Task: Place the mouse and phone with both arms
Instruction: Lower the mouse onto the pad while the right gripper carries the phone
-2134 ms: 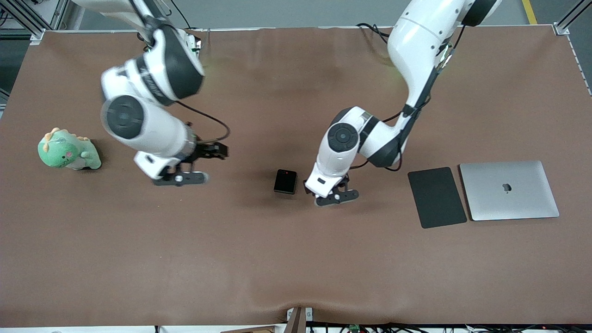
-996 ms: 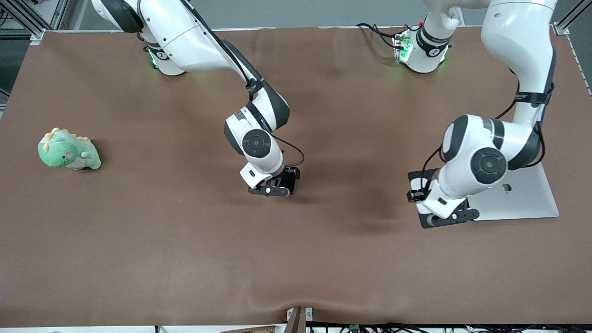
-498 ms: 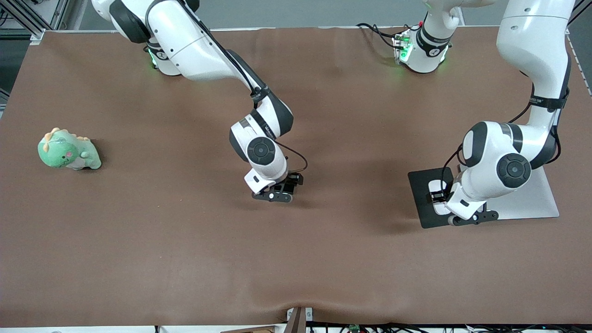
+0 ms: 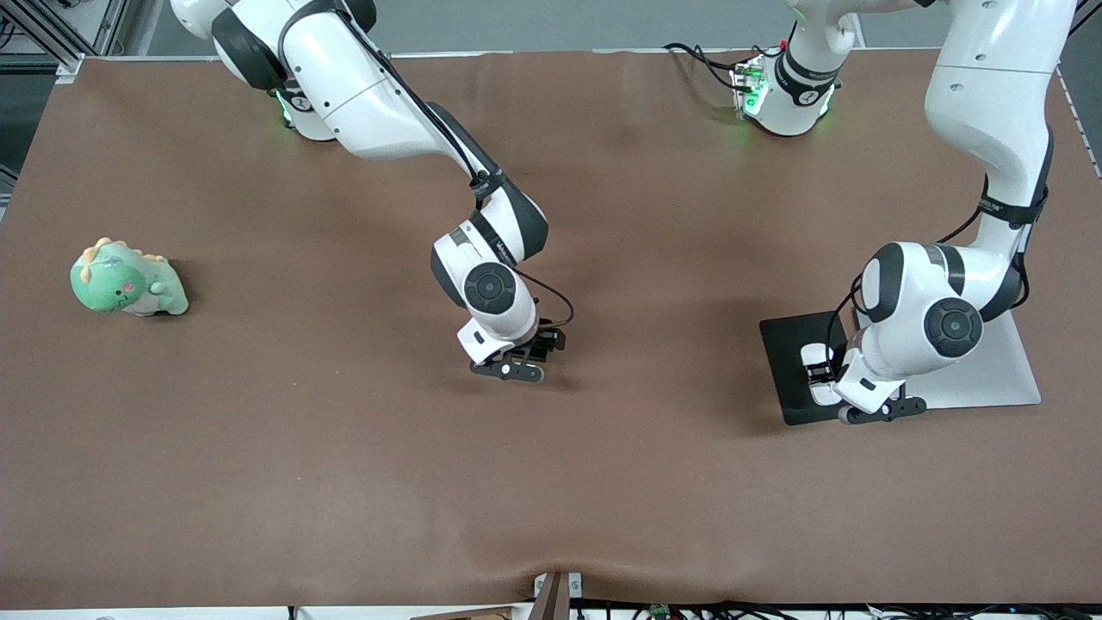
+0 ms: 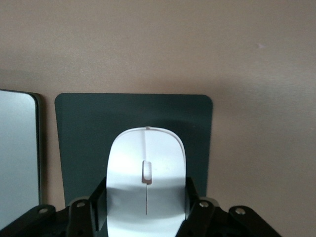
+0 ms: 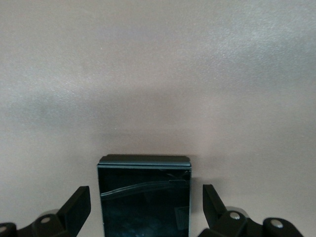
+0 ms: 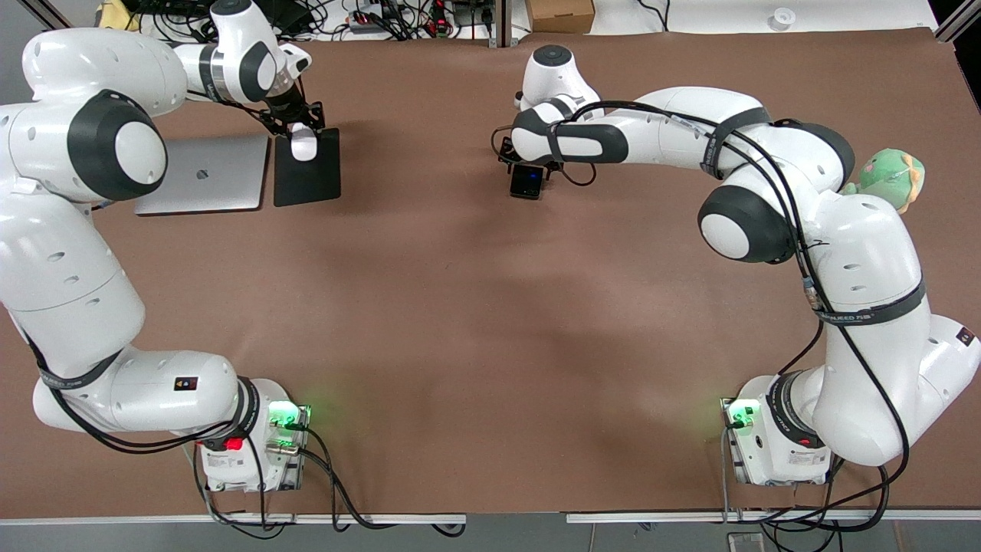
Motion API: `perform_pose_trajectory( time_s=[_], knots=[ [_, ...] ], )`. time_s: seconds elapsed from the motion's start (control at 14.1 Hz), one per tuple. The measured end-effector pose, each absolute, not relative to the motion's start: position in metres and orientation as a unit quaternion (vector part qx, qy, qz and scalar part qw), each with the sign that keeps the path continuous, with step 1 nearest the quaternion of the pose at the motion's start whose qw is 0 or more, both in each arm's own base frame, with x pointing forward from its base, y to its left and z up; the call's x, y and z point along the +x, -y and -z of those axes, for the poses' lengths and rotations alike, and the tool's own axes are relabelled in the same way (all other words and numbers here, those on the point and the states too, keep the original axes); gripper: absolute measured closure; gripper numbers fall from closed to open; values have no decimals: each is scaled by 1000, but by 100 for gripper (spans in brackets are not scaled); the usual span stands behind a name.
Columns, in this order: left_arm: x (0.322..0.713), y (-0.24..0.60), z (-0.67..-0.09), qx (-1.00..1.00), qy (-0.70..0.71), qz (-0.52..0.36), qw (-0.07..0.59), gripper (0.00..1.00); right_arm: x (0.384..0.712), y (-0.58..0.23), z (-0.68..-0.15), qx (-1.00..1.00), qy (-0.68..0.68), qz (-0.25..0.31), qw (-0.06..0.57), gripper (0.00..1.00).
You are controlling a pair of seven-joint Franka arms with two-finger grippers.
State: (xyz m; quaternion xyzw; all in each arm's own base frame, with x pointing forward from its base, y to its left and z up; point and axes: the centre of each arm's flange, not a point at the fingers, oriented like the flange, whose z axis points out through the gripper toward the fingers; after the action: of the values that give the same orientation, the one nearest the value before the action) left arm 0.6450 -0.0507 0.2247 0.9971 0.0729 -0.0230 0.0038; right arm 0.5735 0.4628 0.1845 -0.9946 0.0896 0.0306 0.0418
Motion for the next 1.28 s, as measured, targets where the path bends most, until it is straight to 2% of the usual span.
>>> perform_pose_trajectory(
  time_s=[0.28,0.43,0.78,1.14,1.28],
  knots=[
    [643,47,-207,997,-74,31,4,38,567,-472,-174,-997,-73,-18,35,0],
    [643,44,-203,997,-76,33,4,38,568,-471,-175,-997,-65,-10,27,19],
    [642,42,-192,996,-78,35,5,38,589,-453,-188,-996,-80,2,27,20],
    [641,42,-186,996,-79,36,5,38,643,-357,-277,-996,-91,-22,10,20],
    [641,42,-184,996,-79,37,5,38,651,-304,-305,-998,-61,-25,10,20]
  ],
)
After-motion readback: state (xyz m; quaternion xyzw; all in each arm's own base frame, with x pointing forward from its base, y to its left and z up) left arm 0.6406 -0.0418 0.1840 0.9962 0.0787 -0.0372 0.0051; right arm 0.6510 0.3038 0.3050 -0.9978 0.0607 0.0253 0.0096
